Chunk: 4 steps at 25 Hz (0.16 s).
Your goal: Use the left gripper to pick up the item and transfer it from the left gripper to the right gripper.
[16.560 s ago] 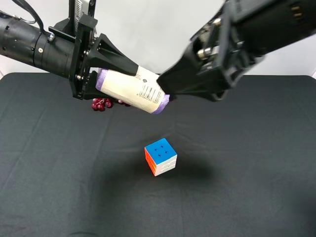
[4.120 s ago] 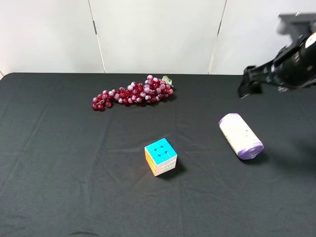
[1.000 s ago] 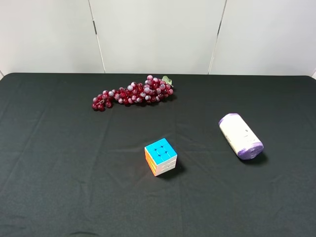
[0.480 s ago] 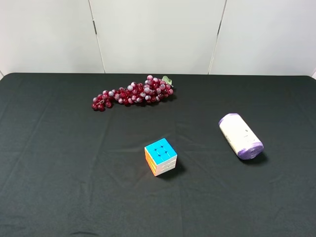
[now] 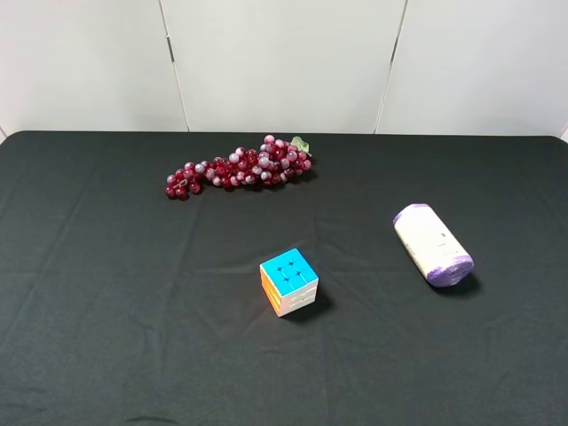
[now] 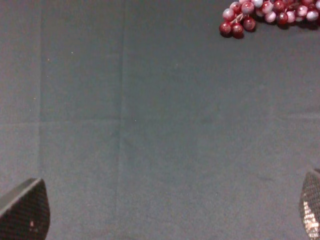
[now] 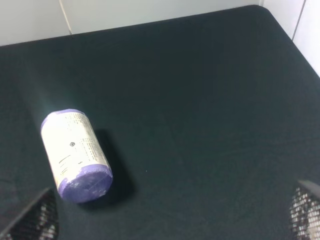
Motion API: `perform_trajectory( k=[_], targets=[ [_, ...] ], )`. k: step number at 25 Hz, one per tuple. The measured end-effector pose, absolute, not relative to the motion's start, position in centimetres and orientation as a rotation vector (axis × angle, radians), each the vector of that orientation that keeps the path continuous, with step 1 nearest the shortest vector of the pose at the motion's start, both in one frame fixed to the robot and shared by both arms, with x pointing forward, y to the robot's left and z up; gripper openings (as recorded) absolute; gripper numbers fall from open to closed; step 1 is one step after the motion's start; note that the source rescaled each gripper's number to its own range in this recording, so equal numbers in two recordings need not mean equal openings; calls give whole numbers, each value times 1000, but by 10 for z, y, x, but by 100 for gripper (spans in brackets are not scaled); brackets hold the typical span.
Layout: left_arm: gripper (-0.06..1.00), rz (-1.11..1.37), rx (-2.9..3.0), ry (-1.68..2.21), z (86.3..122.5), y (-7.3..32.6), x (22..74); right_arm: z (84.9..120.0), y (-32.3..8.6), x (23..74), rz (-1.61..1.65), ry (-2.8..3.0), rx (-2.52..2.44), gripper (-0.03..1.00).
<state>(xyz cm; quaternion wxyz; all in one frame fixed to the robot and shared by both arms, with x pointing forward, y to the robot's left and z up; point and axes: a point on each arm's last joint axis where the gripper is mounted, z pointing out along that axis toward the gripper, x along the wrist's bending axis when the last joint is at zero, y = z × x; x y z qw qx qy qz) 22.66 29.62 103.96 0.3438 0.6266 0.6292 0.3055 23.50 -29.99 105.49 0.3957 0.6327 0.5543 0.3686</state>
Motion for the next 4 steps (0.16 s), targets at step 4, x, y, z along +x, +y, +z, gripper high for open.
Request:
perform_trajectory(
  k=[4],
  targets=[
    [100, 794, 1628, 1635, 1040, 296, 227, 1055, -300, 235, 934, 1405, 1604, 100]
  ],
)
